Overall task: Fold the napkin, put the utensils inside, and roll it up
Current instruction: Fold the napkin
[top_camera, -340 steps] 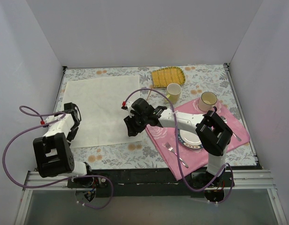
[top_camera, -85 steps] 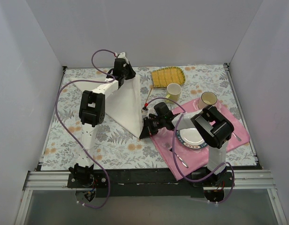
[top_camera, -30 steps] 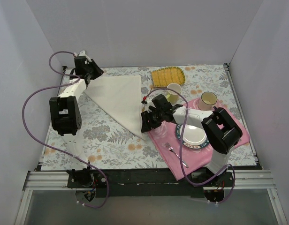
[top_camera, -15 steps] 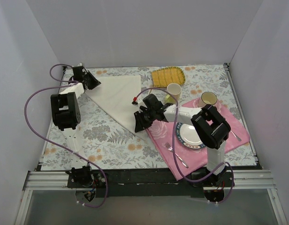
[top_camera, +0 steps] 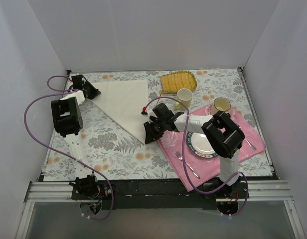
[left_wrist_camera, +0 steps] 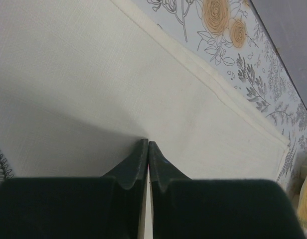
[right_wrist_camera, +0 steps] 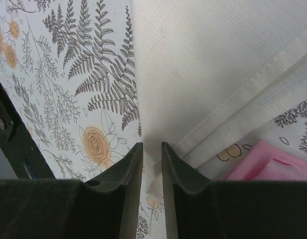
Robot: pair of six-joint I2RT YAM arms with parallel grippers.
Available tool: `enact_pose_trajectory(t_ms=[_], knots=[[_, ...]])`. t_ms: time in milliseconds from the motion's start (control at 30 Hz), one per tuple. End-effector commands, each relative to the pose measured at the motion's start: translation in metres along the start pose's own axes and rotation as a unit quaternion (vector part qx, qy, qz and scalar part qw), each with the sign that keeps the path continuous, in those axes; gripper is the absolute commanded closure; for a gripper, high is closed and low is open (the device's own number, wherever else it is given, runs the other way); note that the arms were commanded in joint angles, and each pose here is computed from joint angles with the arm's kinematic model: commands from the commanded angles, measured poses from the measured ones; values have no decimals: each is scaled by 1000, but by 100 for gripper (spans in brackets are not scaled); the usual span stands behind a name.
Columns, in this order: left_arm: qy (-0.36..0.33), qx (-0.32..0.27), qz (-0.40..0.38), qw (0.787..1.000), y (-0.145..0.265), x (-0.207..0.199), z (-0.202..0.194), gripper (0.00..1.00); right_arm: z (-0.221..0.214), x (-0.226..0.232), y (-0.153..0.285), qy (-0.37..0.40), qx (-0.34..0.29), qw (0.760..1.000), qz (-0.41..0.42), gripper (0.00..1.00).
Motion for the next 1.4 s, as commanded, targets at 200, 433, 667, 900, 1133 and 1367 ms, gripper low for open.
enact_pose_trajectory(t_ms=[200, 433, 667, 900, 1133, 1367], knots=[[2, -2, 177, 984, 56, 53, -7, 100, -54, 19, -24, -8, 53, 997, 47, 70], [3, -41, 152, 988, 100, 26, 3, 97, -48, 59, 1, 17, 32, 995, 90, 69], [-61, -4, -23, 998, 98, -80, -17, 61, 8, 36, 68, -13, -81, 995, 57, 48], [-200, 25, -80, 976, 62, -173, -85, 45, 5, 16, 77, -36, -89, 995, 42, 43], [-345, -61, 29, 936, 27, -207, -123, 60, 2, 7, 79, -51, -93, 993, 44, 44], [-355, -74, 30, 932, 4, -219, -125, 66, 0, 1, 77, -54, -88, 994, 42, 44]])
Point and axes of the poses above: each gripper's point midway between its finger pads, its own y axis back along the fingers, its own x axis along the line the jaws close on, z = x × y, the point moved 7 cm from there along y, back along the fingers, and after that the axes turned 7 degrees about -y, right-handed, at the moved point
